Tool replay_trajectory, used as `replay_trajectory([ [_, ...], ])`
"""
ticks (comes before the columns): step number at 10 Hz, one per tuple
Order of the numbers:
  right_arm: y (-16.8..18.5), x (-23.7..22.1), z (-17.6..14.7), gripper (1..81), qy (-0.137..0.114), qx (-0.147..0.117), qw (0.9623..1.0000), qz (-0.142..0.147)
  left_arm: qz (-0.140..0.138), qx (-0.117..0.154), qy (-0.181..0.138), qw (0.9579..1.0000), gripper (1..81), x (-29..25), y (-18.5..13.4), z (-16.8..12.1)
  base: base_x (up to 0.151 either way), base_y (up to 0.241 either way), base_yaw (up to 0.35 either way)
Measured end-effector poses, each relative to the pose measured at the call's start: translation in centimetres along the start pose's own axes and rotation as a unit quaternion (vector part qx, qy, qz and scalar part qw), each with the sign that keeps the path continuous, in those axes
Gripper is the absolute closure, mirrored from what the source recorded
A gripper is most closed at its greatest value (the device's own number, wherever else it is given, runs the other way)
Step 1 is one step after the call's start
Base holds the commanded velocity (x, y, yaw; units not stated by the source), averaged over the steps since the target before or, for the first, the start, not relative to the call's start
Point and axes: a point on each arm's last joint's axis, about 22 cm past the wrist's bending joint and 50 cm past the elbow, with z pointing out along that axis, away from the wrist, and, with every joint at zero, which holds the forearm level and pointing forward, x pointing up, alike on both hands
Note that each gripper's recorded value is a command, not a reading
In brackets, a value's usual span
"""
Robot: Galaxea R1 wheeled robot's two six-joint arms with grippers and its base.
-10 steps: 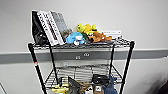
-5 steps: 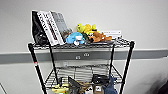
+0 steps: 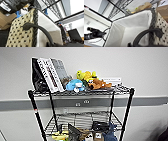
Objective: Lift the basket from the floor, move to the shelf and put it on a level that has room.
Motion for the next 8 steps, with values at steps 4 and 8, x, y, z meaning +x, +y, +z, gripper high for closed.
replay_trajectory([
  [4, -2.7, 3.4, -1.3, 81.1, 0.016, 0.017, 0.9993, -0.030, 0.036, -0.031, 0.012, 0.9988, 81.1, 3.1, 4.9, -2.0, 0.000, 0.000, 0.000],
  [8, -5.4, 7.7, -3.4, 81.1, 0.037, 0.027, 0.9966, -0.069, 0.081, -0.060, 0.027, 0.9946, 81.1, 6.3, 9.9, -3.9, 0.000, 0.000, 0.000],
])
